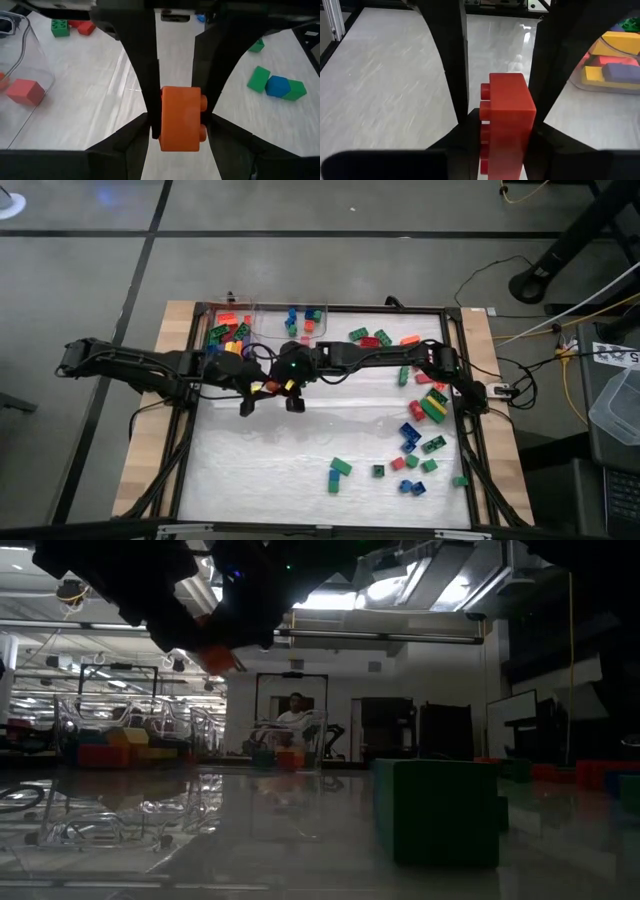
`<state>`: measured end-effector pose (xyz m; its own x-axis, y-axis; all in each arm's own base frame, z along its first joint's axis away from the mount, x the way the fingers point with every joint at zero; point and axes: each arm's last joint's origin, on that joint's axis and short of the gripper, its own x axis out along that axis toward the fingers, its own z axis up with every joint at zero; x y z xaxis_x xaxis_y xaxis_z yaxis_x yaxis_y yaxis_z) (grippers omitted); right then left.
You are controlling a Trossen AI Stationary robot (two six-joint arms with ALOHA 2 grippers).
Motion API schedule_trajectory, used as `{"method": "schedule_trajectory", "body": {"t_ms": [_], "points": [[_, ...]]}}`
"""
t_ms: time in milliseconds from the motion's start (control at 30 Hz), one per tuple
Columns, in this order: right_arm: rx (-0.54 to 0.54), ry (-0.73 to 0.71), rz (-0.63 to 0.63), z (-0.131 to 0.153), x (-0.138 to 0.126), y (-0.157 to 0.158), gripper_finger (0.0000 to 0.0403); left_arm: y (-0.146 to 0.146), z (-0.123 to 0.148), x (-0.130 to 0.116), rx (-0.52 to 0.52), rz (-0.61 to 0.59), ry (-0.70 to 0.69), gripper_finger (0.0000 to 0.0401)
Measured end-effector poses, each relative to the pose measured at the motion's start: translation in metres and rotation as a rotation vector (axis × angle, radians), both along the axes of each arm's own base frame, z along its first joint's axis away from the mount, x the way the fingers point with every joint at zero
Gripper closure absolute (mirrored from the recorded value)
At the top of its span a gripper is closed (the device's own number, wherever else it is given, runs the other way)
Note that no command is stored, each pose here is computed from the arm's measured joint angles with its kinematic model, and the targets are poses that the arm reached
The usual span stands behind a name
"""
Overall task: Sort blocks by size
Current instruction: Put the large orange game piece into the left transparent bin
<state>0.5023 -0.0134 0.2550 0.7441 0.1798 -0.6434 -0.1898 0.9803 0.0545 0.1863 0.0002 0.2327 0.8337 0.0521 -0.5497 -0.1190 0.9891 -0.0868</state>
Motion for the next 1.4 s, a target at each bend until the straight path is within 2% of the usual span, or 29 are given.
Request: {"method": "schedule_trajectory", "body": {"t_ms": [167,333,767,900,1067,1200,1400], "points": [[0.001,0.023,0.0,-0.0016,-0.0015,0.0001,0.031,0.0,0.0006,-0.0003,-0.025,0.016,-0.006,0.0217],[0.003,0.081,0.0,-0.0059,-0.0052,0.0002,0.029,0.0001,0.0009,-0.0003,-0.027,0.018,-0.008,0.0217],[0.002,0.045,0.0,-0.0035,-0.0028,0.0001,0.0304,0.0001,0.0004,0.0001,-0.023,0.017,-0.003,0.0218],[0.002,0.045,0.0,-0.0035,-0.0027,0.0001,0.0292,0.0001,0.0003,0.0001,-0.002,0.004,-0.002,0.0248],[0.001,0.044,0.001,-0.0037,-0.0026,0.0001,0.0297,0.0,0.0004,0.0,0.002,0.0,-0.001,0.0327],[0.001,0.042,0.001,-0.0038,-0.0024,0.0001,0.0295,-0.0001,0.0003,0.0,0.001,-0.002,0.0,0.0329],[0.02,0.04,-0.018,-0.0033,-0.0019,0.0001,0.0265,0.0002,0.0005,0.0,-0.002,0.009,-0.001,0.0329]]}}
